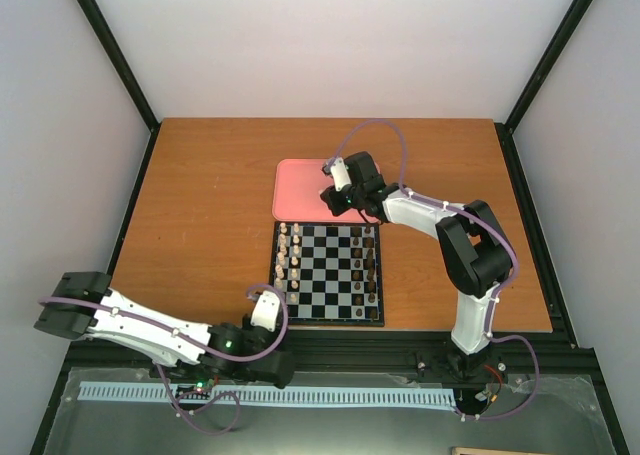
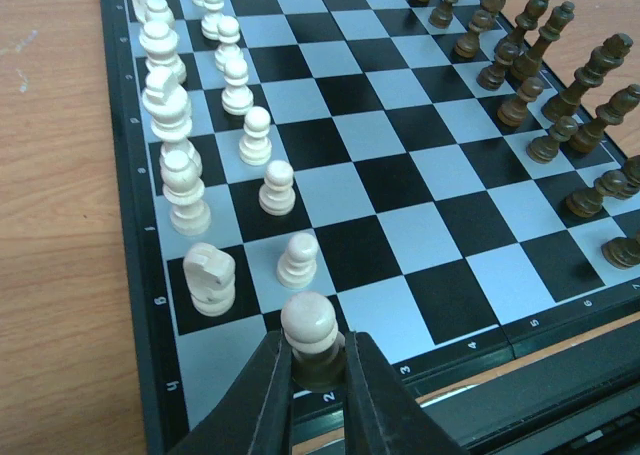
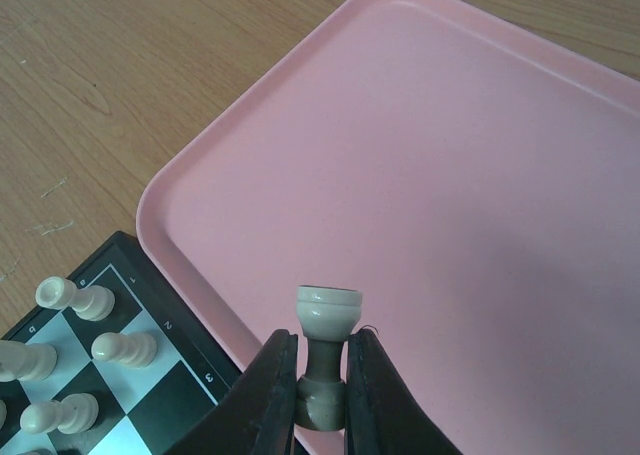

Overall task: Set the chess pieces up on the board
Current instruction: Place the chess piece on the chessboard.

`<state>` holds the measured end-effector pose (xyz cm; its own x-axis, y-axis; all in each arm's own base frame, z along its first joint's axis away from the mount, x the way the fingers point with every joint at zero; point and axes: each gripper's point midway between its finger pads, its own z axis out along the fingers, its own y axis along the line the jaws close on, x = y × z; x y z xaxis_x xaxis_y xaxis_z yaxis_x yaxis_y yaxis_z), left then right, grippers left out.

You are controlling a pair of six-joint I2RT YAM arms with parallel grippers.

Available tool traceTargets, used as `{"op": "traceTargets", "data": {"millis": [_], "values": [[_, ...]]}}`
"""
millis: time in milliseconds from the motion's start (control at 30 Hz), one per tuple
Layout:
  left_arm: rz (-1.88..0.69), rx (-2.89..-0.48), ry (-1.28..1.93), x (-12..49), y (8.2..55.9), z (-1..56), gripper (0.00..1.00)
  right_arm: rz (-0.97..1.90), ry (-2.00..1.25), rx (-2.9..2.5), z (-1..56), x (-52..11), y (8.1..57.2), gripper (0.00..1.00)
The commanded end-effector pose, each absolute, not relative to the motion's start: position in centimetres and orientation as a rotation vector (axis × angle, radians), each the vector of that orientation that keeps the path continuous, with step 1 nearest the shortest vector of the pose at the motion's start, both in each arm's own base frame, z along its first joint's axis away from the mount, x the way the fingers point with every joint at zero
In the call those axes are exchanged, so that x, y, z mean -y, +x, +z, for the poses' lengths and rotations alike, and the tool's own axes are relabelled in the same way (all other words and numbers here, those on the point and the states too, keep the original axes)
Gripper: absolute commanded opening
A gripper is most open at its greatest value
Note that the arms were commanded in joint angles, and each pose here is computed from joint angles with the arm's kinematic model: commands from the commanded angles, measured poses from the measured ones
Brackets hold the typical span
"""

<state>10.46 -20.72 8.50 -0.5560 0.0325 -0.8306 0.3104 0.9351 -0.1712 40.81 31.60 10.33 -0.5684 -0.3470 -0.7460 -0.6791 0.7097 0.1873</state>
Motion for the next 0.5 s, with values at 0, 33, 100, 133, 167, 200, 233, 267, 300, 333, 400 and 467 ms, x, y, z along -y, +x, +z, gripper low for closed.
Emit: {"op": "traceTargets", "data": {"millis": [0, 33, 100, 133, 167, 200, 233, 267, 300, 333, 400, 467], "values": [[-0.478, -2.145, 0.217, 22.2, 9.7, 8.2, 0.01, 0.602, -0.791, -2.155, 11.7, -32.1, 40.8, 0.08], [-0.483, -2.15, 0.217, 22.2, 9.6, 7.9, 0.01, 0.601, -0.791, -2.154, 11.7, -32.1, 40.8, 0.08], [-0.496, -2.16, 0.209, 22.2, 9.5, 7.4, 0.01, 0.6, -0.794, -2.153, 11.7, -32.0, 40.6, 0.08], [-0.497, -2.164, 0.21, 22.2, 9.5, 7.3, 0.01, 0.6, -0.794, -2.152, 11.7, -32.0, 40.6, 0.08], [-0.495, -2.167, 0.21, 22.2, 9.4, 7.2, 0.01, 0.601, -0.795, -2.153, 11.7, -32.0, 40.5, 0.08], [-0.492, -2.168, 0.211, 22.3, 9.4, 7.1, 0.01, 0.601, -0.794, -2.151, 11.7, -32.0, 40.5, 0.08], [-0.486, -2.171, 0.216, 22.4, 9.4, 7.0, 0.01, 0.6, -0.795, -2.151, 11.7, -32.0, 40.5, 0.08], [-0.477, -2.171, 0.219, 22.5, 9.4, 6.9, 0.01, 0.6, -0.797, -2.151, 11.7, -32.0, 40.4, 0.08], [-0.464, -2.17, 0.221, 22.6, 9.4, 6.7, 0.01, 0.603, -0.797, -2.15, 11.7, -32.0, 40.4, 0.08], [-0.456, -2.17, 0.222, 22.7, 9.3, 6.6, 0.01, 0.604, -0.797, -2.15, 11.6, -32.0, 40.4, 0.08], [-0.432, -2.167, 0.225, 22.9, 9.4, 6.3, 0.01, 0.608, -0.8, -2.147, 11.7, -32.1, 40.2, 0.08], [-0.421, -2.166, 0.222, 23.2, 9.4, 6.0, 0.01, 0.612, -0.802, -2.144, 11.7, -32.1, 40.2, 0.08]]}}
